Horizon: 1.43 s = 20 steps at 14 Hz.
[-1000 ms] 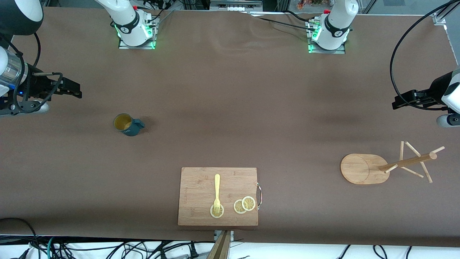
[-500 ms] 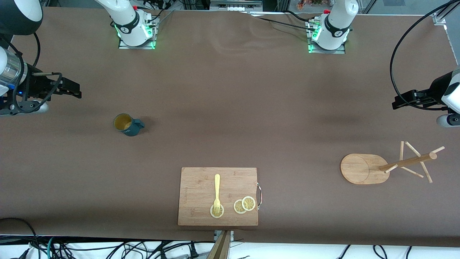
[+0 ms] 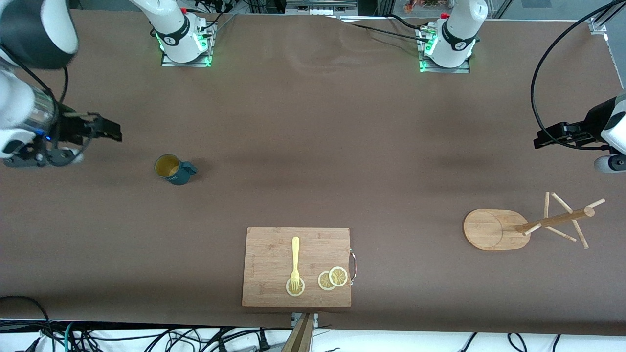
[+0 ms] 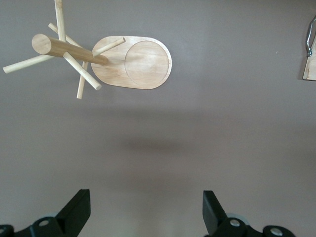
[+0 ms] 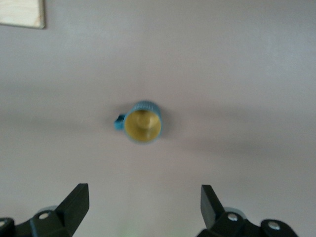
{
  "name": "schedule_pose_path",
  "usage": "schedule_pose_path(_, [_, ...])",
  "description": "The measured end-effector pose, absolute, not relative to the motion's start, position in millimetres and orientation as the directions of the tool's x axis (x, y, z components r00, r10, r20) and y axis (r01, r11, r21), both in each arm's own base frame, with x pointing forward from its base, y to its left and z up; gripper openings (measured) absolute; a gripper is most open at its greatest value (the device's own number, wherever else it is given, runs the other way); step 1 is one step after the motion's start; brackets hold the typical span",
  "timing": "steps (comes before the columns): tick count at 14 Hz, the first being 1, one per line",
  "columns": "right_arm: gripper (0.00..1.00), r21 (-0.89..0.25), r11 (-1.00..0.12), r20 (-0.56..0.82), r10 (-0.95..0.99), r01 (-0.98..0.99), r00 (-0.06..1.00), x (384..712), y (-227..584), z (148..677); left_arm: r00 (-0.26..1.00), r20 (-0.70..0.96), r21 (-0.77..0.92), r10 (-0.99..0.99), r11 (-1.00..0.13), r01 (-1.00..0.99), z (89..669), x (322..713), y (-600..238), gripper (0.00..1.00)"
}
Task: Pass cup and hang on rack
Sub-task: 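Lower the right gripper and grasp the teal mug rim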
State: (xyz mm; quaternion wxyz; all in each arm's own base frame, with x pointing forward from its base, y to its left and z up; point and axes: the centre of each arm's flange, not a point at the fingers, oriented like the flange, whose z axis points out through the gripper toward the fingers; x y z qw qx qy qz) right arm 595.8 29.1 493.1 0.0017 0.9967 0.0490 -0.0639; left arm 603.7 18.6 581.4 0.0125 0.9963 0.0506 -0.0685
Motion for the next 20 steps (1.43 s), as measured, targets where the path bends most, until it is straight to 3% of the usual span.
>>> schedule_pose_path(4, [1.0,0.004,-0.996,-0.096,0.094,0.095,0.991,593.3,26.5,373.9,0.985,-0.137,0.018,0.1,-0.994,0.104,581.5,603.7,19.3,1.0])
schedule_pose_path(9, [1.0,0.009,-0.995,-0.119,0.097,0.098,0.988,585.9,27.6,293.2,0.985,-0.137,0.018,0.101,-0.994,0.104,581.5,603.7,19.7,1.0])
schedule_pose_path(18, [0.96,0.011,-0.995,-0.096,0.1,0.102,0.99,555.1,26.7,243.4,0.985,-0.138,0.018,0.103,-0.994,0.106,581.4,603.7,20.7,1.0])
schedule_pose_path(20, [0.76,0.011,-0.995,-0.094,0.101,0.102,0.99,555.1,27.0,242.0,0.985,-0.138,0.018,0.103,-0.994,0.106,581.4,603.7,20.7,1.0])
